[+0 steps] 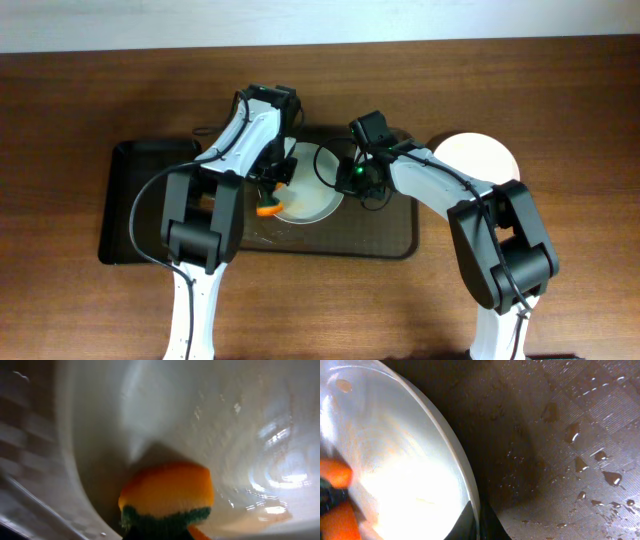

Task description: Clean dirty plates on tray and stack at the side

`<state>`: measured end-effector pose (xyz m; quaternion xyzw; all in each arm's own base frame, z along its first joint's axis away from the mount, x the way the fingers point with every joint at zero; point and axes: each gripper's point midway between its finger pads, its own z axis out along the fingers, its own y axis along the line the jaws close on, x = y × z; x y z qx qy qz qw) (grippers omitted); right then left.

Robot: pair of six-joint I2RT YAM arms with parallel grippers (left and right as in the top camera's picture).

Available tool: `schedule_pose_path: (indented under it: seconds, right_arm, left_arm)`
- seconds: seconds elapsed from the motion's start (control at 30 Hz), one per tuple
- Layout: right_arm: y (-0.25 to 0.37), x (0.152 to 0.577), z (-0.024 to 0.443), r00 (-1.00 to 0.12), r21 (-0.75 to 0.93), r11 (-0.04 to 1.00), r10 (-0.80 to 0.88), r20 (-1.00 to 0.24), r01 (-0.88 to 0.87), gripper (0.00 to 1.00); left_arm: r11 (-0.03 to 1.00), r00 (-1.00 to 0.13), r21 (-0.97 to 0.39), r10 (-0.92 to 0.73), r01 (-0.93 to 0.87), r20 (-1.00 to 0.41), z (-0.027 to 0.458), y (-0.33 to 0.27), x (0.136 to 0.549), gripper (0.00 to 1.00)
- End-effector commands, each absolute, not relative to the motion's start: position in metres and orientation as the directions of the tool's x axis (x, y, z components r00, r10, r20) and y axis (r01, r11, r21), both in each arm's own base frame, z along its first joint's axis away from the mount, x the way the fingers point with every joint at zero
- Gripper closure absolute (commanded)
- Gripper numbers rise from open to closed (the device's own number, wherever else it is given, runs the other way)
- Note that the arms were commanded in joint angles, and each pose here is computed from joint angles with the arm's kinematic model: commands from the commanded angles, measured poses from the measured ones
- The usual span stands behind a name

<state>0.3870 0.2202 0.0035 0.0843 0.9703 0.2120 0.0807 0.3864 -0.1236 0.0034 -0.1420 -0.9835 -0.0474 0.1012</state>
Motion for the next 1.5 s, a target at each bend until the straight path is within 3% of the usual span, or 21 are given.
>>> schedule_pose_path:
  seconds: [0.0,0.1,0.2,0.23,0.43,0.5,0.57,0.6,0.73,0.8,0.93,1.0,1.13,1.2,1.47]
  right_arm:
    - [0.202,0.376,-0.026,-0.974,0.342,0.923,0.214,-0.08,0.175,0.96]
    - [0.202,0.376,-0.027,-0.974,0.342,0.923,0.214,-0.079,0.175,0.96]
    - [0.202,0.376,-0.026,-0.974,0.342,0.923,0.214,-0.08,0.175,0.95]
    - [0.202,0.376,-0.026,-0.974,0.342,0.923,0.214,-0.08,0.174,0.94]
    - [0.205,0.392,-0.022,-0.966,0.359,0.922,0.213,-0.148,0.148,0.64]
    - [0.203,0.409,-0.019,-0.95,0.349,0.929,0.211,-0.232,0.121,0.63]
    - [0.202,0.416,-0.017,-0.94,0.344,0.932,0.215,-0.264,0.116,0.88]
    - [0.202,0.415,-0.017,-0.941,0.345,0.931,0.214,-0.262,0.116,0.96]
    - [0.217,0.406,0.003,-0.962,0.432,0.901,0.149,-0.228,0.038,0.96]
    - [0.213,0.411,0.044,-0.941,0.417,0.908,0.102,-0.323,-0.044,0.96]
    - [0.165,0.409,0.12,-0.847,0.168,0.984,0.043,-0.53,-0.055,0.96]
    - [0.141,0.401,0.147,-0.789,-0.065,0.998,-0.061,-0.611,-0.027,0.96]
    - [0.132,0.383,0.202,-0.627,-0.491,0.854,-0.289,-0.723,0.173,0.96]
    - [0.142,0.366,0.239,-0.52,-0.592,0.749,-0.393,-0.758,0.297,0.96]
    - [0.163,0.333,0.283,-0.381,-0.636,0.632,-0.51,-0.771,0.443,0.96]
  left_arm:
    - [0.964,-0.961,0.092,0.237,0.251,0.142,-0.034,-0.123,0.409,1.0]
    - [0.971,-0.971,0.034,0.239,0.238,-0.027,-0.037,-0.144,0.447,1.0]
    - [0.971,-0.964,0.0,0.237,0.239,-0.118,-0.006,-0.158,0.474,1.0]
    - [0.97,-0.959,-0.02,0.234,0.241,-0.162,0.019,-0.164,0.487,1.0]
    - [0.978,-0.886,-0.043,0.164,0.203,-0.434,0.196,-0.149,0.522,1.0]
    - [0.979,-0.863,-0.046,0.151,0.197,-0.483,0.225,-0.143,0.519,1.0]
    - [0.982,-0.875,-0.045,0.142,0.183,-0.462,0.223,-0.135,0.516,1.0]
    - [0.983,-0.881,-0.044,0.141,0.18,-0.452,0.22,-0.133,0.515,1.0]
    - [0.986,-0.9,-0.039,0.13,0.16,-0.415,0.21,-0.123,0.513,0.99]
    - [0.987,-0.907,-0.038,0.13,0.158,-0.401,0.205,-0.122,0.512,0.98]
    - [0.989,-0.928,-0.034,0.124,0.145,-0.351,0.185,-0.116,0.513,0.98]
    - [0.989,-0.931,-0.033,0.123,0.143,-0.343,0.18,-0.115,0.514,0.98]
    - [0.991,-0.93,-0.033,0.111,0.131,-0.349,0.18,-0.11,0.517,0.99]
    - [0.992,-0.933,-0.034,0.099,0.118,-0.347,0.18,-0.103,0.518,0.99]
    - [0.993,-0.938,-0.033,0.096,0.113,-0.333,0.179,-0.1,0.515,1.0]
